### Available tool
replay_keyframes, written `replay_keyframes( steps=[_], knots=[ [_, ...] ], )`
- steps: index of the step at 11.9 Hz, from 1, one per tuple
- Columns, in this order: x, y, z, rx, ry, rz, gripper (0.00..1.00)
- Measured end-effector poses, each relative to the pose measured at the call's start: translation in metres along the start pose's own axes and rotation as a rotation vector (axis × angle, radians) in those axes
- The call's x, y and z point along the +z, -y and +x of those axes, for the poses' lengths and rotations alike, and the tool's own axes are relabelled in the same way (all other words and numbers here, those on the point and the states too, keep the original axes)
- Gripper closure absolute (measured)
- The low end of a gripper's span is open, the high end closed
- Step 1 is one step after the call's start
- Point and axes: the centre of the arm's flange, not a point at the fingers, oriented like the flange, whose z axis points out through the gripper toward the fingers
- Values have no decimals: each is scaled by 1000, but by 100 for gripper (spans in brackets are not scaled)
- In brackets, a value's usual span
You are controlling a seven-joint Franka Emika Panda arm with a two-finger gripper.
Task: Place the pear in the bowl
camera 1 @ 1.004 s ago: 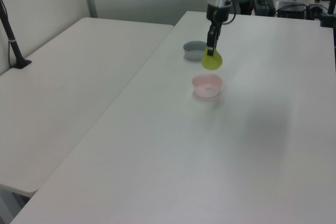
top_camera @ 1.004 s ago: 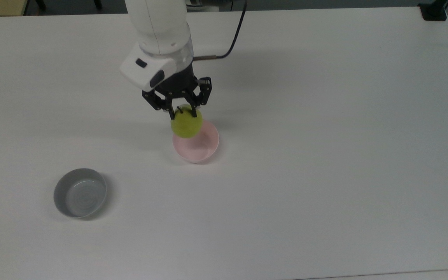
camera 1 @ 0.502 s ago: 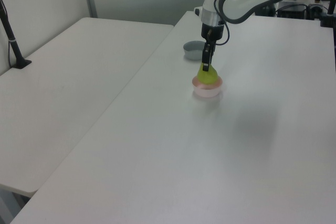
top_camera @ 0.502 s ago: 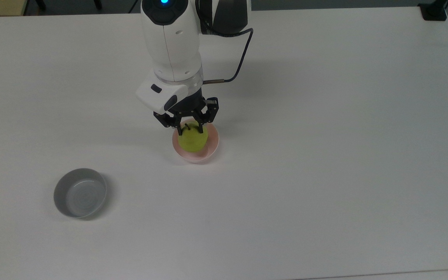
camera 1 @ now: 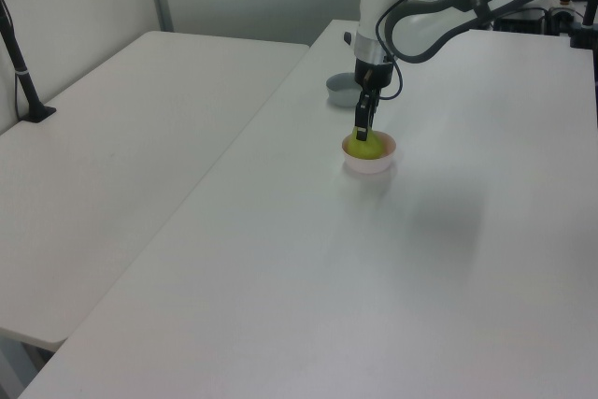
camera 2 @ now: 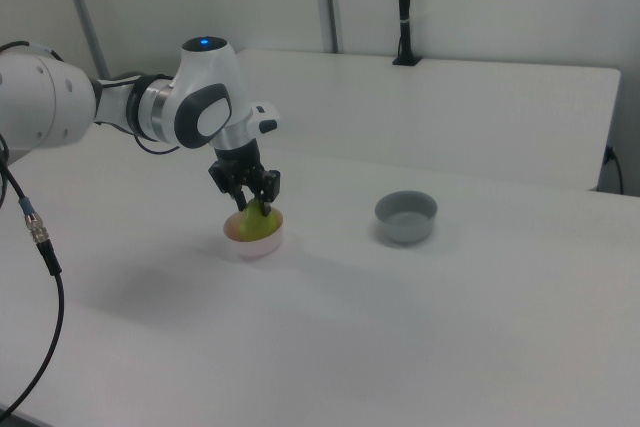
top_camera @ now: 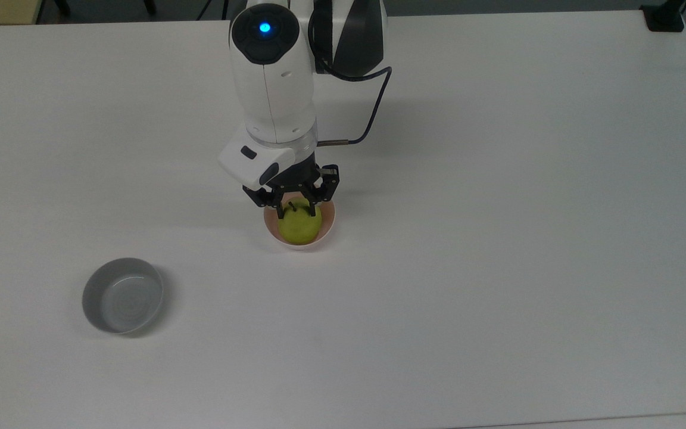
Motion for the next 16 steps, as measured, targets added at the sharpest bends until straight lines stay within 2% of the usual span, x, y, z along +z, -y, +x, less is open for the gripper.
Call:
replay_keyframes(
  steps=[2, 3, 5, 8, 10, 11, 13, 16],
  knots=[
    [2, 0, -1, 6, 5, 0, 23],
    [3, 0, -2, 7, 6, 0, 22],
    [1, 0, -1, 9, 3, 0, 1],
    [-28, -2, 0, 12, -20, 6, 0],
    [-69, -8, -10, 8, 7, 2, 0],
    [-105, -16, -20, 5, 29, -12, 0],
    [-160, -31, -40, 28, 67, -4, 0],
    [-242, -59, -77, 83, 53, 16, 0]
  ],
)
